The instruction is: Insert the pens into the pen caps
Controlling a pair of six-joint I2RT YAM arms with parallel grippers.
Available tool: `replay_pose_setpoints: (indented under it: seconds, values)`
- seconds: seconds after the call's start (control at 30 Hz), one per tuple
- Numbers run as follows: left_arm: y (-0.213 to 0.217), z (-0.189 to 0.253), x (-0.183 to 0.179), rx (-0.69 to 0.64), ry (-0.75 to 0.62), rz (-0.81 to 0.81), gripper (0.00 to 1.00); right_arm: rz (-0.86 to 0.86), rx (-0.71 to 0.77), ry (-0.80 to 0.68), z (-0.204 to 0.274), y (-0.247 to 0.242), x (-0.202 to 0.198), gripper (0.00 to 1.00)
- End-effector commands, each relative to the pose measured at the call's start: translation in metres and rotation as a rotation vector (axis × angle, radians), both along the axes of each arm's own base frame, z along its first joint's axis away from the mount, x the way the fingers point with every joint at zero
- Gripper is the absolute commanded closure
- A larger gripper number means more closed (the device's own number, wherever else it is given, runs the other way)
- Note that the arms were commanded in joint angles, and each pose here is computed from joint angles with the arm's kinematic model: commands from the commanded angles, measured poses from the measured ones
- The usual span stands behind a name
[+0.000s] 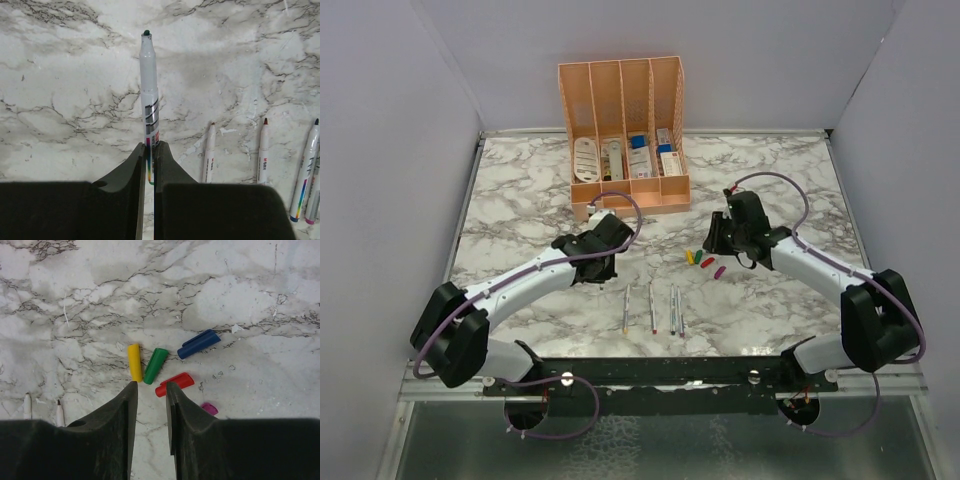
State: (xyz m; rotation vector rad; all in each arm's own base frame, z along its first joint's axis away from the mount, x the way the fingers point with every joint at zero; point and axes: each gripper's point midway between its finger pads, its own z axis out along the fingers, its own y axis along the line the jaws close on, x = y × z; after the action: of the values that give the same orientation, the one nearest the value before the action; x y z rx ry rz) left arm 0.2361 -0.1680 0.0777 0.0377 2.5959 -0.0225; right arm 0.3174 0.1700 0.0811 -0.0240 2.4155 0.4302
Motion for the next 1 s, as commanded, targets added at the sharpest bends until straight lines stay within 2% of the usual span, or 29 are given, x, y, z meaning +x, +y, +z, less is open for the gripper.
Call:
replay_pose_setpoints:
  seconds: [0.0, 0.53, 0.97]
  values:
    - [-0.011, 0.022, 0.016, -0.051, -0.118, -0.023, 1.0, -0.002, -0.016, -0.039, 0.009, 0.008, 0.01, 0.71]
    - [-0.054, 0.068, 0.03, -0.341, -0.398, -0.198, 1.0, -0.01, -0.052, 0.041, -0.02, 0.016, 0.006, 0.68]
    - [-0.056, 0.065, 0.025, -0.343, -0.391, -0.25, 1.0, -0.021, -0.097, 0.085, -0.039, 0.021, 0.009, 0.68]
